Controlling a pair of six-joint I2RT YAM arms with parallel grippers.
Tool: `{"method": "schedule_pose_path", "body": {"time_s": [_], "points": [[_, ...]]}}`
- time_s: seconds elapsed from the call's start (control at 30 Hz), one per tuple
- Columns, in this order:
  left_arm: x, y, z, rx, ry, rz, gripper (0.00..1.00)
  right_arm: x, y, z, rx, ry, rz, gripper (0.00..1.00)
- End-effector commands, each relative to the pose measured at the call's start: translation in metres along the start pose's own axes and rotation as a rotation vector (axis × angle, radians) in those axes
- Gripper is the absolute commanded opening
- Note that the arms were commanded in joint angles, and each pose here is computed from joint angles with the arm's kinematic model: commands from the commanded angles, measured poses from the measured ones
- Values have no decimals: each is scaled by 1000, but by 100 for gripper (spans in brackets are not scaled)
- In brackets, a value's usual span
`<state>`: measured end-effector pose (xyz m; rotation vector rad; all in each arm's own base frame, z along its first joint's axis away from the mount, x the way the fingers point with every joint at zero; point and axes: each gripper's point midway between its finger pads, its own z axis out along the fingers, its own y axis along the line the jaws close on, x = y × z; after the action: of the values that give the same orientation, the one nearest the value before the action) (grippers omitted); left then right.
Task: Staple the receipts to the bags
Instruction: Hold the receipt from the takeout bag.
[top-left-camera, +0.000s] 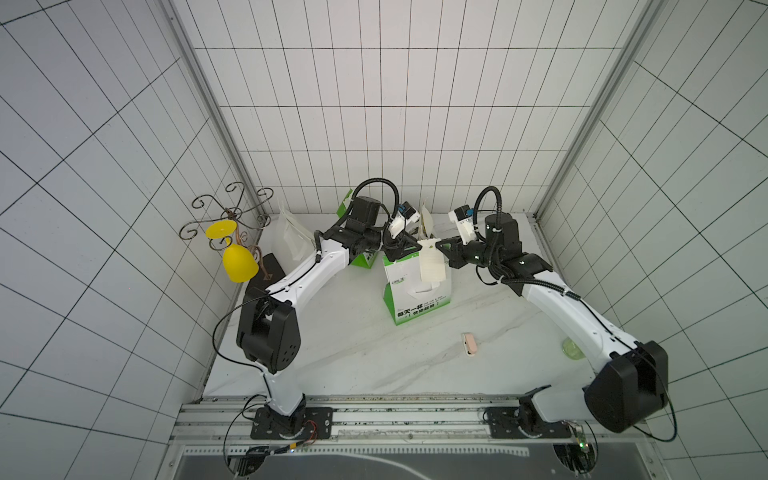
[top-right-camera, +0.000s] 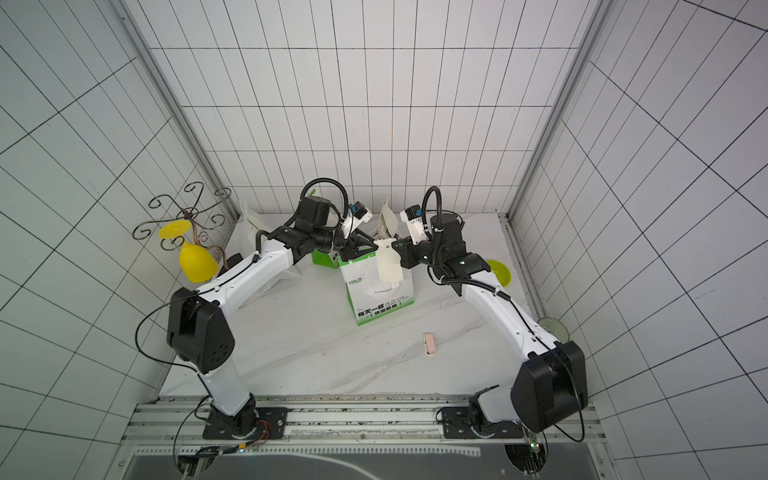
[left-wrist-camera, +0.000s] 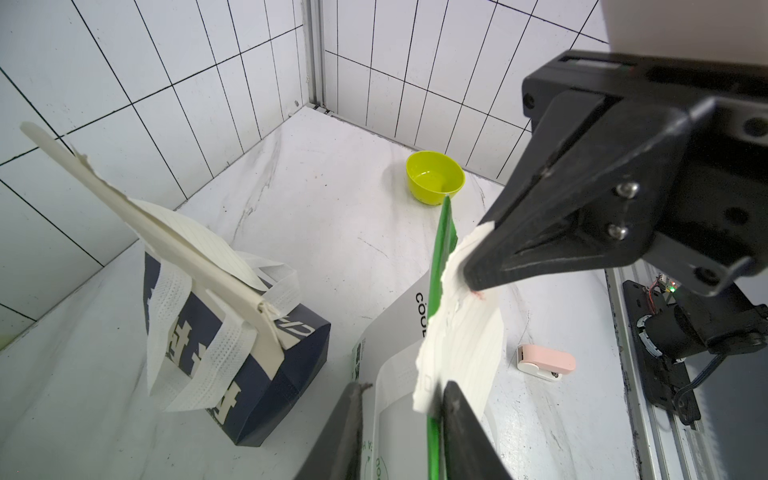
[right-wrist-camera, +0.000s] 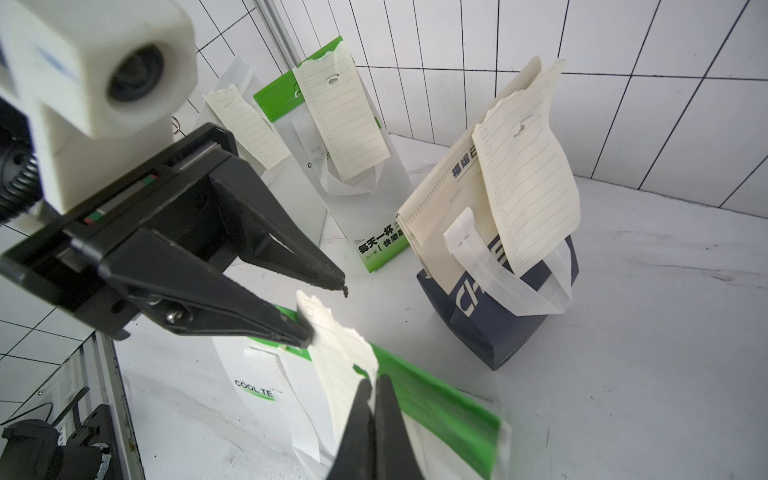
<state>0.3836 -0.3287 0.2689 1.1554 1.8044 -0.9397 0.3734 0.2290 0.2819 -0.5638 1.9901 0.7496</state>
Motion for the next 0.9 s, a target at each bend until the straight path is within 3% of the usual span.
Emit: {"method": "schedule_pose_path", "body": {"time_s": [0.0, 0.2, 0.5, 0.63, 0.73, 0.87], "points": [[5, 2, 9, 14, 19, 6, 34, 5, 2, 7, -1, 9, -15, 0], [5, 1, 10, 19, 21, 10, 32, 10, -2, 11, 13, 17, -11, 0], [4, -1, 9, 18, 21, 26, 0, 5, -7, 11, 47, 9, -1, 1], [-2, -6, 5, 14, 12, 41, 0, 8, -19, 7, 122, -6, 35, 44], [-4, -8, 4, -55, 19, 33, 0, 1, -27, -5, 192, -56, 66, 56], [2, -5, 3, -193, 37, -2, 0, -11, -34, -34, 286, -150, 105, 60]]}}
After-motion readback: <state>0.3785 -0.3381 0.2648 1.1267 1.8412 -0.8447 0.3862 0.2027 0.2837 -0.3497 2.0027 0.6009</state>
